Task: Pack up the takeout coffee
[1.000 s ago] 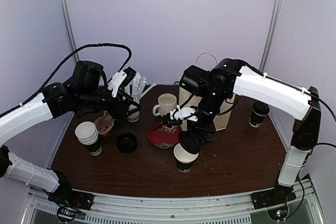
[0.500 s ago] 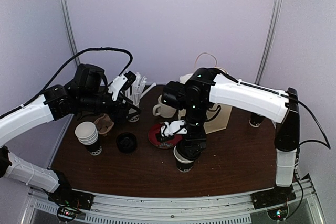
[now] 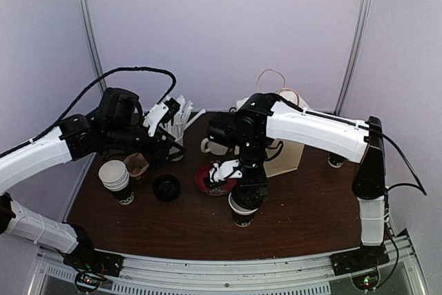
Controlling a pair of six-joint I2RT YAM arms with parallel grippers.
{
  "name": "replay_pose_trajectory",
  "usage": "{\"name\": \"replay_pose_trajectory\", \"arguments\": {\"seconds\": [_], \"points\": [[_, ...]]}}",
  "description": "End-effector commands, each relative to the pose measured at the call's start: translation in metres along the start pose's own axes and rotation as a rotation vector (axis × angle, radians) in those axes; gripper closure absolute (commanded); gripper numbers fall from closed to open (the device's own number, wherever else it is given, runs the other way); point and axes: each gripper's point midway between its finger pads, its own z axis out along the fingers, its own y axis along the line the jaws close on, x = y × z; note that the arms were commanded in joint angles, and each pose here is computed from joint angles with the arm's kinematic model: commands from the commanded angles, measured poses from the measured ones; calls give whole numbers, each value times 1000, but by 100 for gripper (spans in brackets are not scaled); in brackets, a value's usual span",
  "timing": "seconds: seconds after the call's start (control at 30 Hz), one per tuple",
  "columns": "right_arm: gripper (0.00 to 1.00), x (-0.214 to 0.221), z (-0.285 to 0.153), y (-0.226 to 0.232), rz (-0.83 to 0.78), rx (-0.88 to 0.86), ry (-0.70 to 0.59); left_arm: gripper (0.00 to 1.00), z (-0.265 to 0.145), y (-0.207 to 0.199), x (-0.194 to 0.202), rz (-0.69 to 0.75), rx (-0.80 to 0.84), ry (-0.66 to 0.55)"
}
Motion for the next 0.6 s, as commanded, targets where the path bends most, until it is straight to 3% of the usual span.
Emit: {"name": "replay_pose_trajectory", "arguments": {"seconds": [0.0,0.27,0.57], "points": [[20,-4,1,-2,-17,23,17,43,-4,-3,-7,13,9,-44],[18,-8,4,3,-26,8,23,43,-1,-2,-3,15,5,-35],[8,-10,1,5,-30,20,19,42,0,0,-2,19,-5,-33]]}}
